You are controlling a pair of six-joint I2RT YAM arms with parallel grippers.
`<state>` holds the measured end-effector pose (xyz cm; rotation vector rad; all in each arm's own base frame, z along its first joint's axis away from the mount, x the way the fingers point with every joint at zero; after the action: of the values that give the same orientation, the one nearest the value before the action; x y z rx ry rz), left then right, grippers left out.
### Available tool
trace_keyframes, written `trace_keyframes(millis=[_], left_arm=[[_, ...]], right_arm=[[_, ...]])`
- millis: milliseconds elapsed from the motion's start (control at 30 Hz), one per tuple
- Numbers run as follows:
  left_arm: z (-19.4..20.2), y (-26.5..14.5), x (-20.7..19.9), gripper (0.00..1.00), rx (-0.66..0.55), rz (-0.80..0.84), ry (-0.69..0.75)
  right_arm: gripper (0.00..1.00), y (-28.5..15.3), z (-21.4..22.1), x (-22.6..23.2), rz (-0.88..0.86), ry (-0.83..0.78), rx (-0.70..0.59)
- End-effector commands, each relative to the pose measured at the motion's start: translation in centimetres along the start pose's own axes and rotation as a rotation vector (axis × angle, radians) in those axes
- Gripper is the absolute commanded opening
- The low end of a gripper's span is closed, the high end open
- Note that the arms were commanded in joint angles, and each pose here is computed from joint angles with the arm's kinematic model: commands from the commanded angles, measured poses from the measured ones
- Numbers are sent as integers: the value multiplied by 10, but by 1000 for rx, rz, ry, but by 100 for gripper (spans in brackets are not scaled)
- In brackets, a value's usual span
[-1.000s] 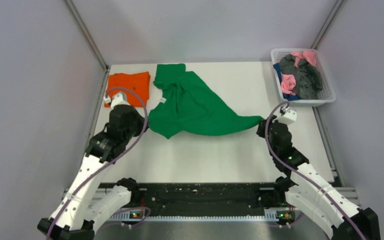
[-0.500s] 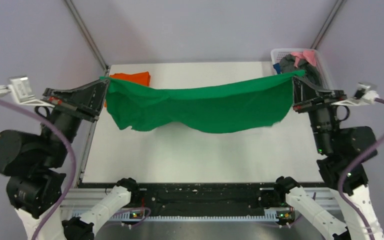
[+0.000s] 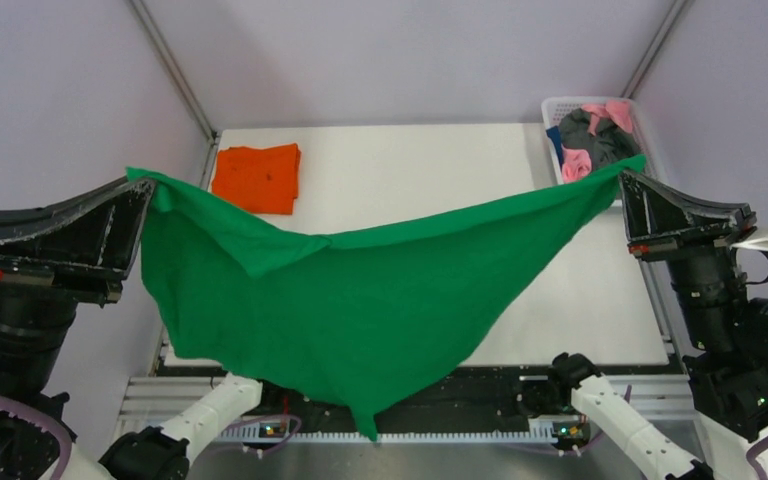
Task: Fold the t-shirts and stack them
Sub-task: Flatten out the tshirt
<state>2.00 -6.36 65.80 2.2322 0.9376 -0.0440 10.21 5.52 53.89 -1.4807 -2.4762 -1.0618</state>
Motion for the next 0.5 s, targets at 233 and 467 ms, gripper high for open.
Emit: trace_keyframes(millis=[233, 467], left_arm=[[128, 91, 165, 0, 226, -517, 129], [296, 99, 328, 0, 505, -894, 182]], right_arm=[[0, 32, 63, -74, 368, -77, 75], [0, 50, 200, -178, 728, -293, 290]])
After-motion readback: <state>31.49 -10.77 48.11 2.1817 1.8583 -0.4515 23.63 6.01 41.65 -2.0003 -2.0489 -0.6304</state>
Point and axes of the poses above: each gripper's point midway between its finger pads, its own y axis out along the fingers, its own x axis along the line the jaws close on, z = x × y, the point moved 4 cm from there along -y, back along the fingers, and after that the axes turned 2 degrees about y, right-handed, at the moved point
